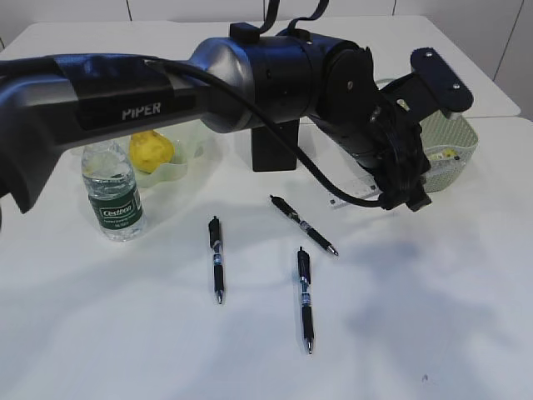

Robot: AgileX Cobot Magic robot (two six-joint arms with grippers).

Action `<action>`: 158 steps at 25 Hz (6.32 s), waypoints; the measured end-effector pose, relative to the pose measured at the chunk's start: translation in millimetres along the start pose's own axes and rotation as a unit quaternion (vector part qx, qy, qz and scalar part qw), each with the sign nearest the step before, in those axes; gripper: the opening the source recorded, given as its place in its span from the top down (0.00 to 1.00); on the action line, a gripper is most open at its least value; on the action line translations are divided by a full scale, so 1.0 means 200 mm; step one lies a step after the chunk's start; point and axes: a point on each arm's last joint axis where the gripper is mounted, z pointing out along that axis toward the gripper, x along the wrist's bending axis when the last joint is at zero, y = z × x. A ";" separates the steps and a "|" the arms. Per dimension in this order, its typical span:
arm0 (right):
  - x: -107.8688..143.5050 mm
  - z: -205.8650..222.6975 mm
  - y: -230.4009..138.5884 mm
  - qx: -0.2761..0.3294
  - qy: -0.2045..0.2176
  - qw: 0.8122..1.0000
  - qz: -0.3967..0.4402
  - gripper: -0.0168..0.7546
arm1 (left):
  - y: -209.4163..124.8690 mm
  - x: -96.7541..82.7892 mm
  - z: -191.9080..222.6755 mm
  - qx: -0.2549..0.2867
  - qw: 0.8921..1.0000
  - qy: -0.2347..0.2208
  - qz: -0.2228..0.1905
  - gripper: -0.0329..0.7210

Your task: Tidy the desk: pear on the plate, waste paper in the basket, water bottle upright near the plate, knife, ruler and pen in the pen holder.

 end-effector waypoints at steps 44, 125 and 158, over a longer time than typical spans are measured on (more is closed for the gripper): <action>-0.01 0.00 0.00 -0.002 -0.014 1.000 -0.008 0.62 | -0.02 0.64 -0.44 -0.138 0.972 0.128 -0.139 0.60; -0.02 -0.02 0.13 -0.148 -0.025 0.988 -0.027 0.62 | -0.33 0.91 -0.11 -0.272 0.880 0.264 -0.287 0.60; -0.02 -0.02 0.14 -0.157 -0.025 0.987 -0.028 0.62 | -0.36 0.87 -0.03 -0.251 0.899 0.261 -0.248 0.60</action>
